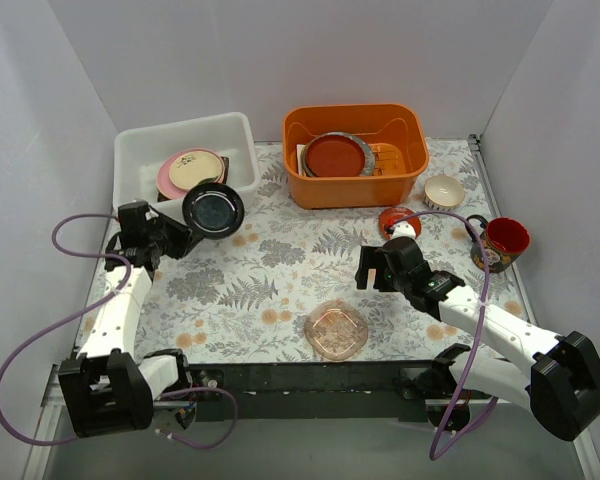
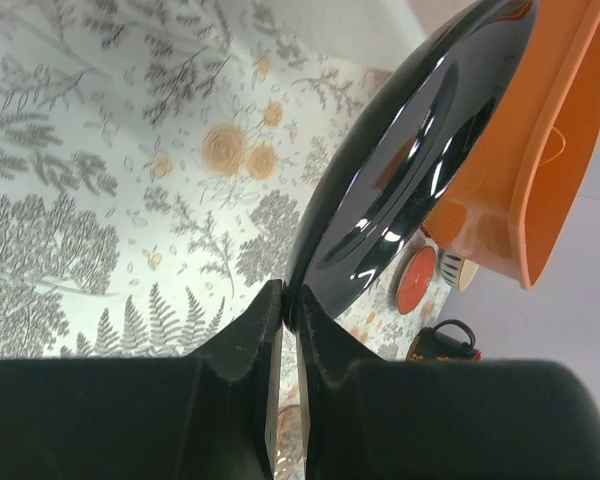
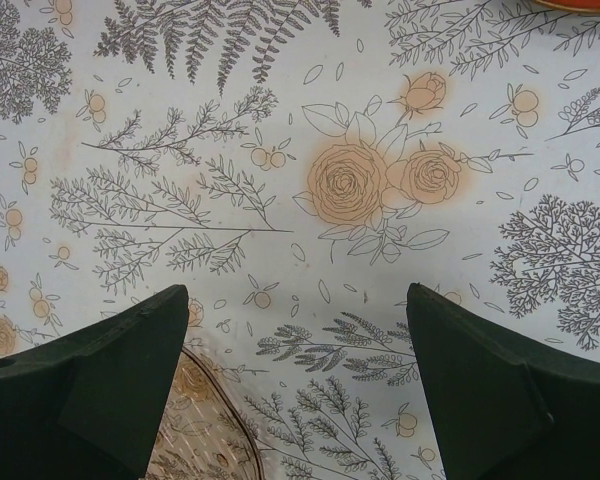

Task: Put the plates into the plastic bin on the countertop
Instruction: Place the plate in the plastic bin.

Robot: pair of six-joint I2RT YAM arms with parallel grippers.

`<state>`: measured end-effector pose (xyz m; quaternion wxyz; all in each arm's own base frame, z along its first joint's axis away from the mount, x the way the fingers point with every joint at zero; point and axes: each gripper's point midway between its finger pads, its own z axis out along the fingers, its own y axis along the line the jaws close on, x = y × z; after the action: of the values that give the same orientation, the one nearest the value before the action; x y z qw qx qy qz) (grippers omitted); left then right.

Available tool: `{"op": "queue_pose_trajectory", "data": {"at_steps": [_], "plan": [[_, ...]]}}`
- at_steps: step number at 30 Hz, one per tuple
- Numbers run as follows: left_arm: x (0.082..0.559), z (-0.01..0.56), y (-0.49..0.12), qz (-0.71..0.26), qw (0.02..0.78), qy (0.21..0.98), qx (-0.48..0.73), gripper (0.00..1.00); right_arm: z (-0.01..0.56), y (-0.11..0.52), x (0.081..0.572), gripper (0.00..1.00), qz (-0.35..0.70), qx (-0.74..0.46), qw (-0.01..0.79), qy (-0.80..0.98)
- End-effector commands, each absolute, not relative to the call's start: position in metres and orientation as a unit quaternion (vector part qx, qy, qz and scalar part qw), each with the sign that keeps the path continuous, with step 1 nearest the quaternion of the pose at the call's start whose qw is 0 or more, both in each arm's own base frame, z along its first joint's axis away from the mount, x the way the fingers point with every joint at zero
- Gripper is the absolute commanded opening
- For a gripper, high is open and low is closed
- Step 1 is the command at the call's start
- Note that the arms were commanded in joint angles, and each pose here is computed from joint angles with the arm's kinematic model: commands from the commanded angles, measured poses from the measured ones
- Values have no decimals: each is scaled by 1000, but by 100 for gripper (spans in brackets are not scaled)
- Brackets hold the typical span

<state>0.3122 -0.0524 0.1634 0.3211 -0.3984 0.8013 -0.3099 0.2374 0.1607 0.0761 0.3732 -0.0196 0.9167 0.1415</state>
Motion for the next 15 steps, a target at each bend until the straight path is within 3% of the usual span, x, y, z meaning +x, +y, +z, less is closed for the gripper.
{"op": "queue_pose_trajectory", "data": {"at_steps": [1,15], "plan": [[347,204,-45,-310,376,794,-365,0,78,157,244,97,132,-17,392,910],[457,233,3,-314,388,782,-373,0,74,150,244,98,119,-16,388,914]]}}
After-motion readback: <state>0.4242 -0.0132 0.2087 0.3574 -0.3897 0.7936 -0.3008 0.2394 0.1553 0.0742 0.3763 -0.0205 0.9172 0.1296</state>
